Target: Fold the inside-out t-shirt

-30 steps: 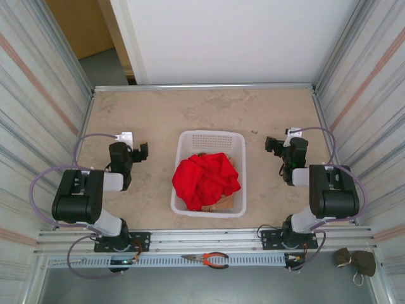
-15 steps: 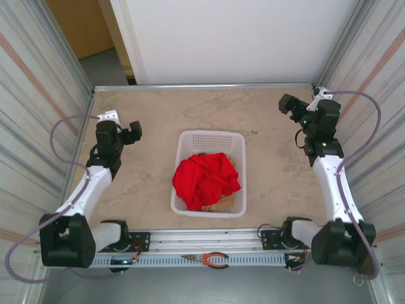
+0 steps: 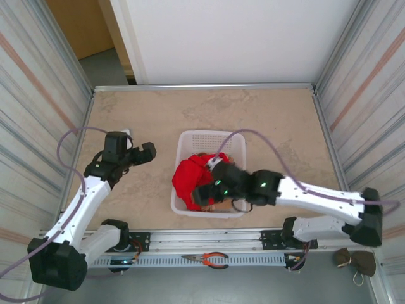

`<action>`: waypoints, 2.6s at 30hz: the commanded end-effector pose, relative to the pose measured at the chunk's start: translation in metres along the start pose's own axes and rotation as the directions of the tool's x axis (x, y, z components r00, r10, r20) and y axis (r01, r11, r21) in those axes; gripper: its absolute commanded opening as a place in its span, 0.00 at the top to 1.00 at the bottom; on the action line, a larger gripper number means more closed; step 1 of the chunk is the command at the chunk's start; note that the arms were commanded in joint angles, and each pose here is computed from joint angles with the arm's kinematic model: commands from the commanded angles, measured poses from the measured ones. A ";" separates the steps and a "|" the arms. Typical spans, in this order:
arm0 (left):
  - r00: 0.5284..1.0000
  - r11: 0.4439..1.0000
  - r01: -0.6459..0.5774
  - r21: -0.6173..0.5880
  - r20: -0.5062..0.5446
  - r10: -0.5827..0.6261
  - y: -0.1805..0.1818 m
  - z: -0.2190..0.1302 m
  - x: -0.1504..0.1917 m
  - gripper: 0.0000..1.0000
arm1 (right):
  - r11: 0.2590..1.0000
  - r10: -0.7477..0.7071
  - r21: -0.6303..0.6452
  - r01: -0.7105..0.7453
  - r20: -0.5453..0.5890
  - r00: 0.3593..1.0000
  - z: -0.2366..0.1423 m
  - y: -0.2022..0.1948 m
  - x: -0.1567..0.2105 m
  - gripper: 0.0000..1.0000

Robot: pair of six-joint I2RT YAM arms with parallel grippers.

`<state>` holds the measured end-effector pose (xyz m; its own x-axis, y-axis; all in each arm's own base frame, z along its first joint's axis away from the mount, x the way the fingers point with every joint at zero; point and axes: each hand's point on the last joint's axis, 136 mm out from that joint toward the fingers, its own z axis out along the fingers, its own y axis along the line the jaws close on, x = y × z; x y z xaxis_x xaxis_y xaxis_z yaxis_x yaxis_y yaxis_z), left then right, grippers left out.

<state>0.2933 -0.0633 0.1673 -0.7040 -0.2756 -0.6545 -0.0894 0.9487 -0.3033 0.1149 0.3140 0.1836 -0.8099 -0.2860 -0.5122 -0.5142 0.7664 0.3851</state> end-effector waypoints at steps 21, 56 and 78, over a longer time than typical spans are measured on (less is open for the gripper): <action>0.996 0.997 0.069 -0.024 -0.050 -0.070 0.008 -0.002 0.006 0.01 | 0.957 0.113 0.280 -0.079 -0.109 0.988 0.098 -0.030 0.023 0.03; 0.977 0.976 0.200 -0.082 -0.058 -0.205 0.026 -0.011 0.030 0.01 | 0.885 0.301 0.303 -0.354 0.208 0.931 0.197 -0.099 -0.276 0.10; 0.975 0.976 0.209 -0.063 -0.067 -0.213 0.027 -0.011 0.043 0.01 | 0.771 0.479 0.354 -0.530 0.227 0.848 0.074 -0.333 -0.219 0.10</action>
<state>0.2570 -0.0489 0.1381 -0.7229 -0.4432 -0.5301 -0.2710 0.8876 -0.3725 0.4879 0.1492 0.0844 -0.8547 0.3181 -0.4103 0.2531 0.9453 0.2057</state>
